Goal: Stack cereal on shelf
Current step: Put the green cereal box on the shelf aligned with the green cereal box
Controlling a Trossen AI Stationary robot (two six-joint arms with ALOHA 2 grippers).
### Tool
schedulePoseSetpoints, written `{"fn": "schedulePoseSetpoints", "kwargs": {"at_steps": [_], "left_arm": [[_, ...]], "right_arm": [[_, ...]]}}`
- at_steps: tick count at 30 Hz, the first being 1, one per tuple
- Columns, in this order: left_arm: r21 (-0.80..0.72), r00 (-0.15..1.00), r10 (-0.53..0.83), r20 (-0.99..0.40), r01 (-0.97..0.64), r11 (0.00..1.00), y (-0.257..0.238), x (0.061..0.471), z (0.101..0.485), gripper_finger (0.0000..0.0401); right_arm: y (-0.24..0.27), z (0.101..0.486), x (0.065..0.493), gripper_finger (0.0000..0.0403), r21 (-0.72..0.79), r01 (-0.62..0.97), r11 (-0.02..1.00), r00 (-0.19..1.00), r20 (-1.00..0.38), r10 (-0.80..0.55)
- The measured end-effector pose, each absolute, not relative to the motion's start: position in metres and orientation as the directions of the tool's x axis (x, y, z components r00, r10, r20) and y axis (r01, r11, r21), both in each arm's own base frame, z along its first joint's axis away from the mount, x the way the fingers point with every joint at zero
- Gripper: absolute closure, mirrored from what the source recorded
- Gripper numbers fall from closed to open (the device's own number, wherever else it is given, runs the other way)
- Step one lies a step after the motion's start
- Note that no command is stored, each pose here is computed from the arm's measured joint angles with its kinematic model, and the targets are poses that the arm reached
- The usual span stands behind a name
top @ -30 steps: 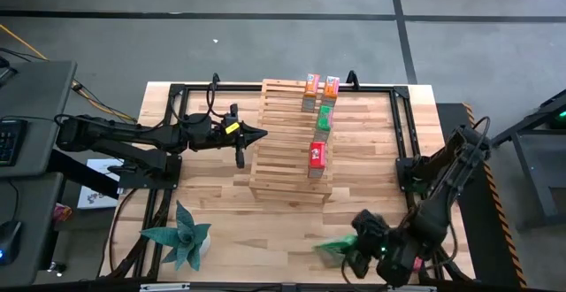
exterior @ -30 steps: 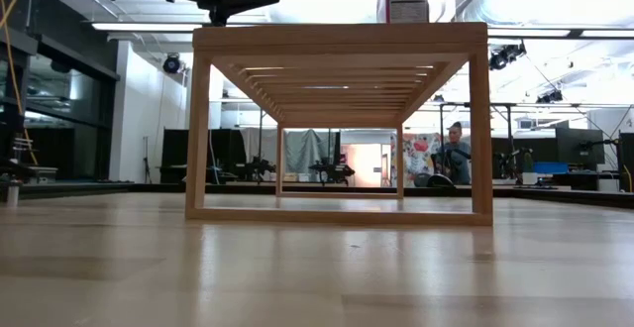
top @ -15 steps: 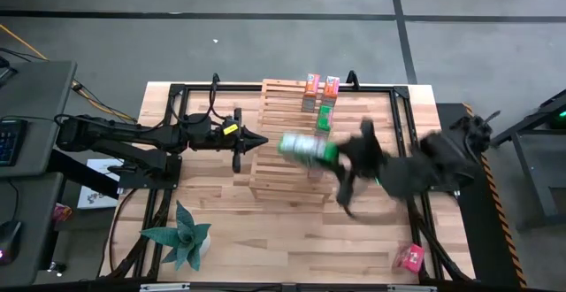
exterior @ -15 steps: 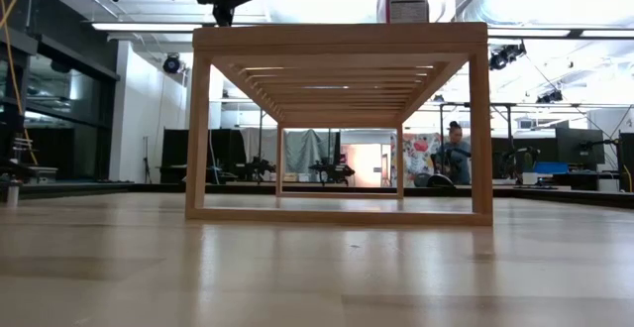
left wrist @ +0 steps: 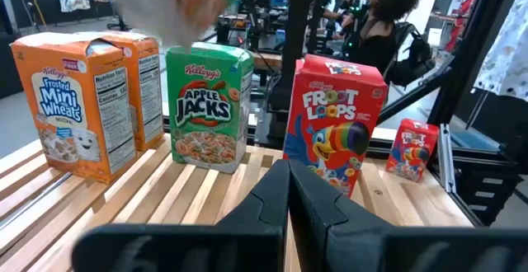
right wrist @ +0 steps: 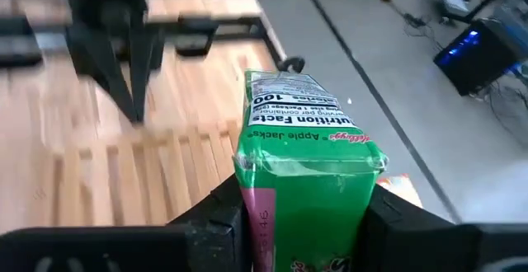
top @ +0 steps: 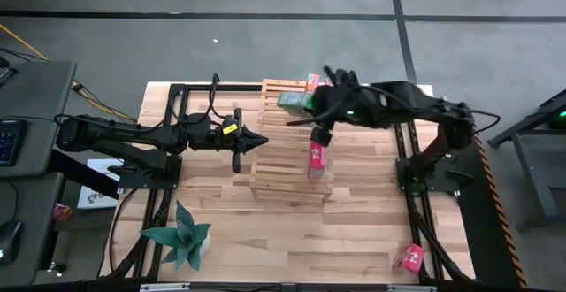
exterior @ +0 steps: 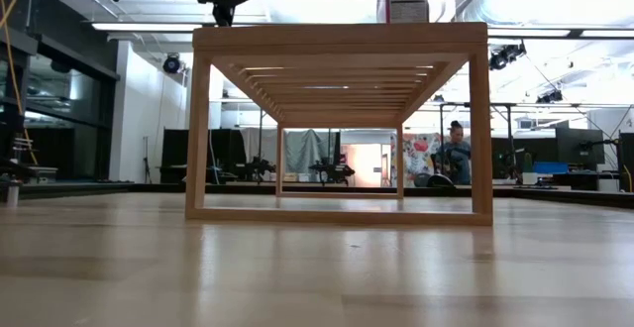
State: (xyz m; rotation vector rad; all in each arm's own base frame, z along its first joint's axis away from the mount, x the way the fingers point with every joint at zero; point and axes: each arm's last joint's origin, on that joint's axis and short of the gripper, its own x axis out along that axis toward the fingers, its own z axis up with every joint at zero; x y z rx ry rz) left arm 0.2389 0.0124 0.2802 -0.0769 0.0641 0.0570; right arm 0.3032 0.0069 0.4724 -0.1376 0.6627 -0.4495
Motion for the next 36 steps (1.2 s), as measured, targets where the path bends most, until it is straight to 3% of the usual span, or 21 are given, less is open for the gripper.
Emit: {"fn": "schedulePoseSetpoints", "kwargs": {"at_steps": [7,20,36], "left_arm": [[-0.076,0.998,0.055,-0.031,-0.057,0.995,0.012,0.239,0.284,0.0401],[-0.05,0.998,0.055,-0.03,-0.057,0.997,0.013,0.239,0.284,0.0401],[-0.05,0.998,0.055,-0.031,-0.057,0.997,0.013,0.239,0.284,0.0401]], "right_arm": [[-0.016,0.448,0.336,0.0284,-0.416,0.251,0.874,0.609,-0.634,-0.477],[-0.022,0.406,0.368,0.0284,-0.412,0.126,0.903,0.391,-0.815,-0.426],[-0.026,0.405,0.367,0.0283,-0.275,0.176,0.945,0.398,-0.859,-0.323]]}}
